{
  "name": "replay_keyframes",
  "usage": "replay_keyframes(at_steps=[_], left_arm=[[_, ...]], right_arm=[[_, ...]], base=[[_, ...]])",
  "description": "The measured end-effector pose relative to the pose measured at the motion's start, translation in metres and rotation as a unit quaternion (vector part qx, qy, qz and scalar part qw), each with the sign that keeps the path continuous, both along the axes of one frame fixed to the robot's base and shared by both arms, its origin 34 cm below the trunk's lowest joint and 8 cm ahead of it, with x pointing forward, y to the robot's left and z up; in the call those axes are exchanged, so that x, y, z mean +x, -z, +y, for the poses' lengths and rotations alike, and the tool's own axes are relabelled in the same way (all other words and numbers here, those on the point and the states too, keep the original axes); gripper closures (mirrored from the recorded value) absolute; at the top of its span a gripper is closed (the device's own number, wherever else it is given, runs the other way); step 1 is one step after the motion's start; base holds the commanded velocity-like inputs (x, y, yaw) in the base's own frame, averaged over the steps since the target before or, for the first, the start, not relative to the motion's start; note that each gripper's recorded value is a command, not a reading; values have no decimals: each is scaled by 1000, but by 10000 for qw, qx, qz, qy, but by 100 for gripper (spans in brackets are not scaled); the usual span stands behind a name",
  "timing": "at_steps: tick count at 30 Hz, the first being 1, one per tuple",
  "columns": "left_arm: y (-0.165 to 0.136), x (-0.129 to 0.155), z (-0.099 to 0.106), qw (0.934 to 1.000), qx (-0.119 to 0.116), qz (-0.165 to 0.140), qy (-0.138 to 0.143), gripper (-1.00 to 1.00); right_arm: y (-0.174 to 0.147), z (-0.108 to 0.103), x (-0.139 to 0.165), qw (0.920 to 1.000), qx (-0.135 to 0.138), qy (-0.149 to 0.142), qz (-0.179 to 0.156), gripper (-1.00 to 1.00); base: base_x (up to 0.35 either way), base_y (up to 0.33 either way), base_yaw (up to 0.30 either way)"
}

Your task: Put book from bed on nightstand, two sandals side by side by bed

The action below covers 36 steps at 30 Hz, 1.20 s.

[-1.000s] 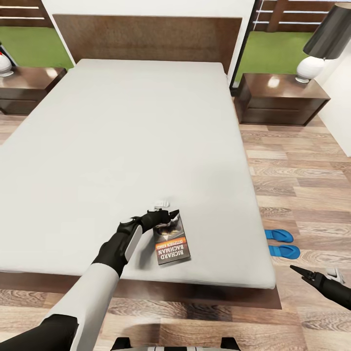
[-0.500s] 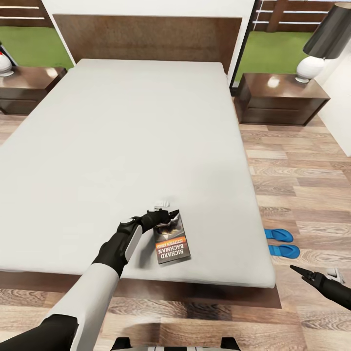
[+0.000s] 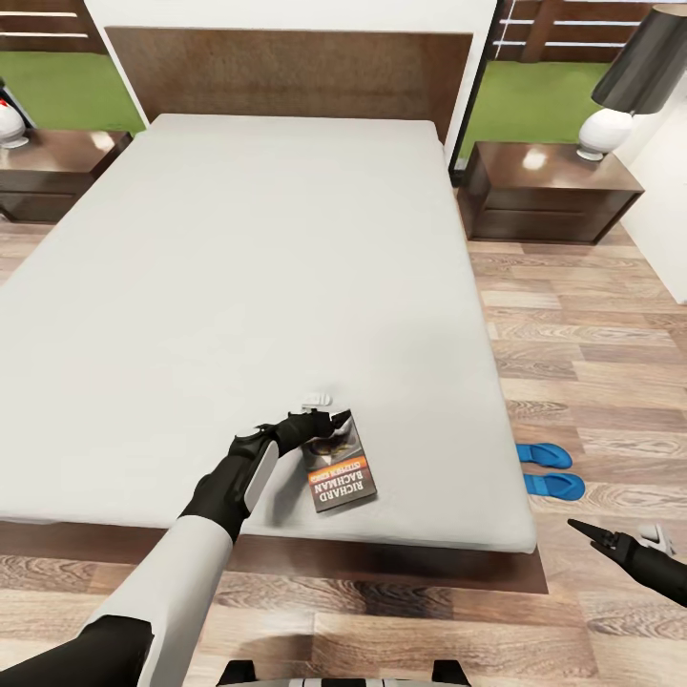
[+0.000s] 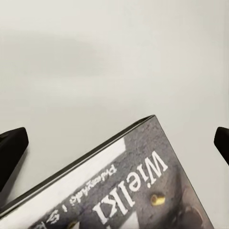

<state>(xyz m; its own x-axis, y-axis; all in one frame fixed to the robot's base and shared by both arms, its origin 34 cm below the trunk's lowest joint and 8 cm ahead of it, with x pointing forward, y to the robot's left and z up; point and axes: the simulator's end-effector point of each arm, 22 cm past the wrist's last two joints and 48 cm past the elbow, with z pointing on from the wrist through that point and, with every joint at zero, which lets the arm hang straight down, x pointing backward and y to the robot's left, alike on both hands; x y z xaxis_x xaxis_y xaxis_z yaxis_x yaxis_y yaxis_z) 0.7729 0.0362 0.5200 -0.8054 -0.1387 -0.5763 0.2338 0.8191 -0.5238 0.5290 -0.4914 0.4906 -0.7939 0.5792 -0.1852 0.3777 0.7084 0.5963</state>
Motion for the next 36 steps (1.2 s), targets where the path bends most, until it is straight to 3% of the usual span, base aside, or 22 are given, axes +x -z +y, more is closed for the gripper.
replay_keyframes(at_steps=[36], left_arm=[[0, 0, 0, 10000, -3, 3, 1, -100]], right_arm=[[-1, 0, 1, 10000, 1, -7, -10, -100]], base=[[-28, 0, 0]])
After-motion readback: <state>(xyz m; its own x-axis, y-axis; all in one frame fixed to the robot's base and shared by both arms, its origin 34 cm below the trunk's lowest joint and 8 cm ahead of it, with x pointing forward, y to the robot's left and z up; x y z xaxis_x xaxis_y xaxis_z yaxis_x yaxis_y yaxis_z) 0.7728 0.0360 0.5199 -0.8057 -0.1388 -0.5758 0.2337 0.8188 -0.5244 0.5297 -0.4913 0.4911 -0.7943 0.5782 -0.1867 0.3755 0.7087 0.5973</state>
